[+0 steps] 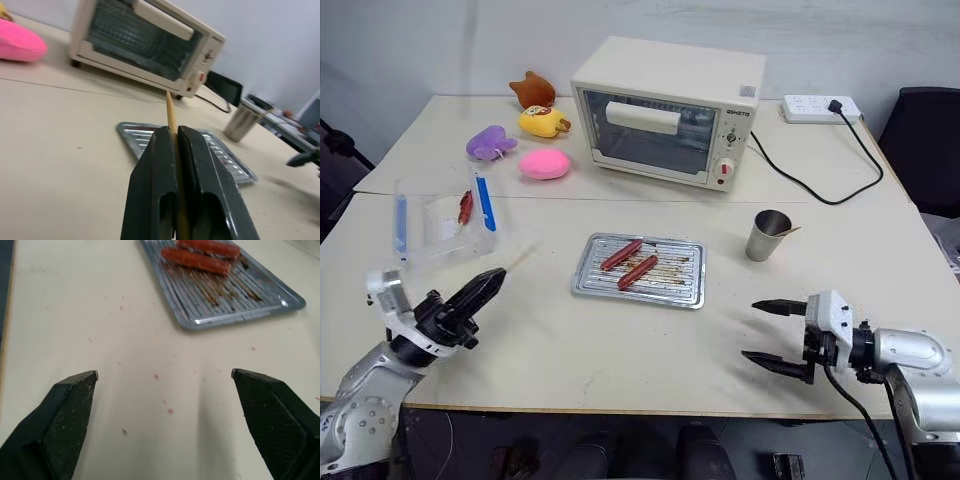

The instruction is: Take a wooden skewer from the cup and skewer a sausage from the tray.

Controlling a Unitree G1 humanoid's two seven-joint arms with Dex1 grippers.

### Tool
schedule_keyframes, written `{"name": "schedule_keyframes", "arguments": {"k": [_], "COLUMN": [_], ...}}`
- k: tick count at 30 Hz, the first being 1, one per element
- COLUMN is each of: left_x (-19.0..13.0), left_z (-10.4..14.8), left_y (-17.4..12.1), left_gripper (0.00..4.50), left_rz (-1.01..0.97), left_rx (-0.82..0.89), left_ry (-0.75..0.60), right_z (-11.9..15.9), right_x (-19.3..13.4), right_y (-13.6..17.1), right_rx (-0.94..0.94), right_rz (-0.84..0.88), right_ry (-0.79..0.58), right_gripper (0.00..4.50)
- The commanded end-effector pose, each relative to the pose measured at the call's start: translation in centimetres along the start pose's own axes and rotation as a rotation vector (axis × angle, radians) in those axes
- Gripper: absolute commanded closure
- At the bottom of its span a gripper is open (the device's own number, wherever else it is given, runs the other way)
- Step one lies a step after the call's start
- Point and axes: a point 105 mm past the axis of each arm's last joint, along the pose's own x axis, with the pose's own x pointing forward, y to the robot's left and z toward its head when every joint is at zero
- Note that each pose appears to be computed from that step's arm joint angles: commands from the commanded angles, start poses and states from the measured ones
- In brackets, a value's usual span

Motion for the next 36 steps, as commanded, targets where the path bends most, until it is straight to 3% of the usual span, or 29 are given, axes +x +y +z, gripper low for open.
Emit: {"name": "schedule_keyframes", "arguments": {"k": [1,6,13,26,29,36], "left_x": [0.0,0.5,1.8,2.2,2.2,2.5], "left_z": [0.9,0.8,0.1,-0.4,-0.3,-0.1], "left_y": [-0.1,-0.1,-0.8,-1.9,-1.9,-2.0], "left_gripper": [4.50,4.50,4.50,4.50,4.50,4.50], "left_rz": [0.008,-0.005,-0.040,-0.037,-0.036,-0.038], "left_rx": [0.046,0.053,0.071,0.079,0.081,0.084], "left_ry": [-0.035,-0.035,-0.021,-0.027,-0.027,-0.026], "right_z": [3.9,7.2,9.0,8.3,8.0,7.5], "right_x": [2.7,7.9,16.5,20.1,20.1,19.8], "right_y": [-1.2,-3.7,-5.5,-6.1,-6.0,-5.8], "right_rx": [-0.102,-0.219,-0.352,-0.371,-0.365,-0.328], "right_rz": [0.054,0.131,0.255,0.365,0.390,0.421], "right_ry": [-0.081,-0.022,0.144,0.248,0.261,0.271], "right_gripper": [0.04,0.04,0.04,0.04,0.56,2.48]}}
